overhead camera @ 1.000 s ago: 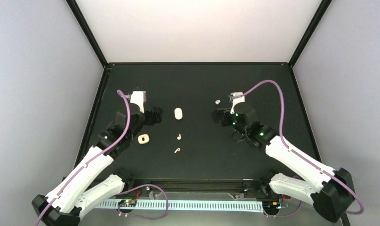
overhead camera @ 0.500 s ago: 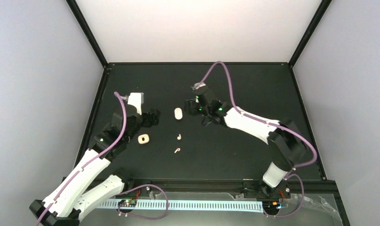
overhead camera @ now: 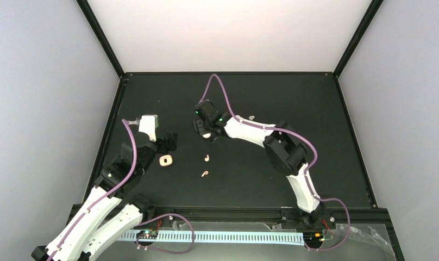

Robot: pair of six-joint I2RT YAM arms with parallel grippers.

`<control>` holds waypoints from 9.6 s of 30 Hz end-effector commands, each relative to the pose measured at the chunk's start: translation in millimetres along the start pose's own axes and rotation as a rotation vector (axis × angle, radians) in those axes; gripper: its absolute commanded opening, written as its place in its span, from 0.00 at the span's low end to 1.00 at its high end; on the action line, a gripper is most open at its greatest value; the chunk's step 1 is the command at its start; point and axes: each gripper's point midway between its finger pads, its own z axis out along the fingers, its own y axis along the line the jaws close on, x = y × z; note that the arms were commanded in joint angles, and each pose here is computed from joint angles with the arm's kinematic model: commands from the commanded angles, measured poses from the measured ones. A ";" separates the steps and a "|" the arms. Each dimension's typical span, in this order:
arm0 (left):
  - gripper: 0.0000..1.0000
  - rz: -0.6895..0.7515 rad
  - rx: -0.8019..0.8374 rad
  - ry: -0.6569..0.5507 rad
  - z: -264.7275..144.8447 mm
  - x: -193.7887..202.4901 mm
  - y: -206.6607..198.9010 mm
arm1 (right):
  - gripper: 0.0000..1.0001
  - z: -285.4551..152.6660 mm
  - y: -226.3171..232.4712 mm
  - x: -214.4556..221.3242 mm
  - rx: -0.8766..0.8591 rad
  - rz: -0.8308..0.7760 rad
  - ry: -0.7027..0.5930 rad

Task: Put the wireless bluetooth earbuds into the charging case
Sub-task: Pick up the charging case at the center of the board, then open the charging case.

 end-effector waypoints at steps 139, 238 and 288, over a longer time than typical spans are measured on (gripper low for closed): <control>0.83 -0.017 0.925 0.307 -23.9 30.8 -201.1 | 0.26 -272.5 0.1 86.2 -0.126 -0.576 -0.369; 0.02 0.189 1.504 -0.340 -175.2 -39.1 -199.7 | 0.93 -431.2 69.7 18.9 -0.765 -0.316 -0.571; 0.02 0.159 1.341 -0.352 -152.5 -29.4 -185.1 | 0.91 -433.1 33.8 -12.7 -0.575 -0.147 -0.681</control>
